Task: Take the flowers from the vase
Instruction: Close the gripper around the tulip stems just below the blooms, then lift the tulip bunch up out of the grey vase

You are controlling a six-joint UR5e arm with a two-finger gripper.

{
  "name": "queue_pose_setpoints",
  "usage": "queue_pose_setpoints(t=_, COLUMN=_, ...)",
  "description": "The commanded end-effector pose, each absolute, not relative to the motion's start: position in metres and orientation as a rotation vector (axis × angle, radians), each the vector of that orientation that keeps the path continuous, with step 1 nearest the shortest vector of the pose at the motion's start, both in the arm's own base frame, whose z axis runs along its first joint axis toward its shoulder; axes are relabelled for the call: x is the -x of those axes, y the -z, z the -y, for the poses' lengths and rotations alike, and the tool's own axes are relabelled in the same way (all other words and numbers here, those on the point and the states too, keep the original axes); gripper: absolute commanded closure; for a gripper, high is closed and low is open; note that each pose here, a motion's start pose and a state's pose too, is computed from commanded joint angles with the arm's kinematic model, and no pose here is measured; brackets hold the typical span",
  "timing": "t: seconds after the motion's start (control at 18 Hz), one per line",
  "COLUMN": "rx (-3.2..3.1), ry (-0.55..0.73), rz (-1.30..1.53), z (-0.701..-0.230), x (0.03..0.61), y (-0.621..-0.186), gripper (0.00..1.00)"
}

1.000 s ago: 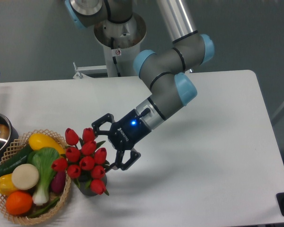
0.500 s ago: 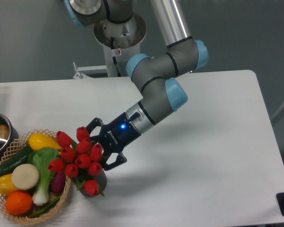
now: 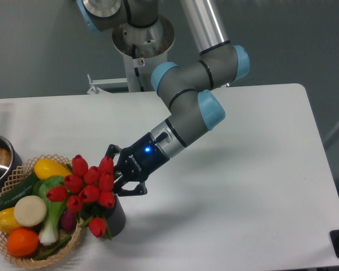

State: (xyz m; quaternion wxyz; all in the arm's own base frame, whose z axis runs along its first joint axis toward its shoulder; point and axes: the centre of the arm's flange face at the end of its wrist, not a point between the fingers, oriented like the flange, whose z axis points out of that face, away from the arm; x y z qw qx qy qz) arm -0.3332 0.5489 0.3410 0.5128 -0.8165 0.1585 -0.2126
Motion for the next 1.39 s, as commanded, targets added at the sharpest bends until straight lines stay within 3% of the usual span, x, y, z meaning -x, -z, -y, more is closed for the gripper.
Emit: queue_pose_setpoints(t=1.39, rx=1.918, ry=0.474, rz=-0.162, z=-0.527, x=0.372, y=-0.475, gripper=1.00)
